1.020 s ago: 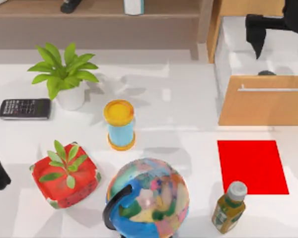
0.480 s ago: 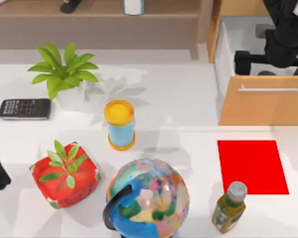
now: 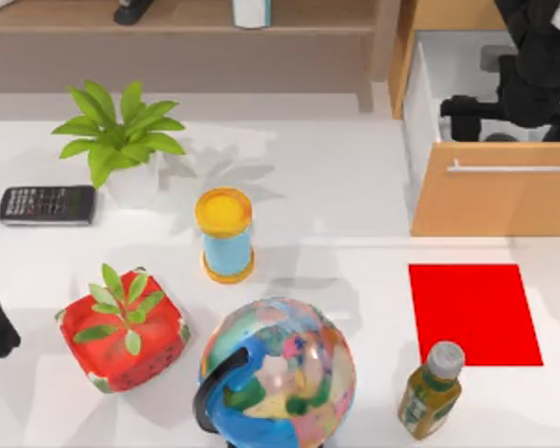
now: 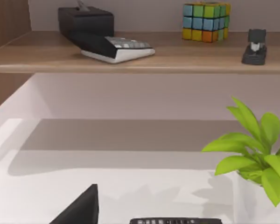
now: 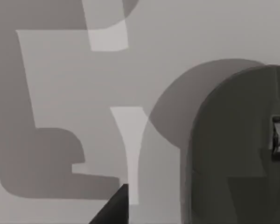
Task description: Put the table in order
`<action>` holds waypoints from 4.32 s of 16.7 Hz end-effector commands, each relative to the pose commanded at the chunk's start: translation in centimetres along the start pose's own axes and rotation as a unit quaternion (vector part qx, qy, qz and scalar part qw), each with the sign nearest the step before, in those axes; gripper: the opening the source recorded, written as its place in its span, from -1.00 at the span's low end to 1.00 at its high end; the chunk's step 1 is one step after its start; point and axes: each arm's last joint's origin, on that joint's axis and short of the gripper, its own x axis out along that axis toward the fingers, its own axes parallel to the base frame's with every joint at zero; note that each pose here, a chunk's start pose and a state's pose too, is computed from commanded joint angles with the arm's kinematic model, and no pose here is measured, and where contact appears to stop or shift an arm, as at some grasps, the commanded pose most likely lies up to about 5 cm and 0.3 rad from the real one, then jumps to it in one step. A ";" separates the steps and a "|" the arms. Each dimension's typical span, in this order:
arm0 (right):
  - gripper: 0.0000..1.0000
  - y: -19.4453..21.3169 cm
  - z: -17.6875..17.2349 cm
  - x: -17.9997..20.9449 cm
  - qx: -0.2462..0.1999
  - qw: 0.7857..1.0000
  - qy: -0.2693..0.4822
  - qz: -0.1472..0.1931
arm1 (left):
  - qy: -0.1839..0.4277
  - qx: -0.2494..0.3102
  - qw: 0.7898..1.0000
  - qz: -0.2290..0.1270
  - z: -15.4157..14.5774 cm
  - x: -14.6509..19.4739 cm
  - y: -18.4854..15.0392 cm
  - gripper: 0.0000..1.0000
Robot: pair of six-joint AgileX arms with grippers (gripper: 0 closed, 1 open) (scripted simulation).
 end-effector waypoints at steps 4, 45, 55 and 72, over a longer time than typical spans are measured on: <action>-0.36 0.0 0.0 0.0 0.000 1.000 0.000 0.000 | 0.000 0.000 1.000 0.000 0.0 0.0 0.0 1.00; -1.00 4.1 -16.8 -16.0 -0.038 0.994 -0.096 0.046 | 0.000 0.000 1.000 0.000 0.0 0.0 0.0 1.00; -1.00 3.9 -19.7 -4.2 -0.058 0.998 -0.003 0.009 | 0.000 0.000 1.000 0.000 0.0 0.0 0.0 1.00; -1.00 3.9 -19.8 -3.8 -0.058 0.998 -0.008 0.013 | 0.000 0.000 1.000 0.000 0.0 0.0 0.0 1.00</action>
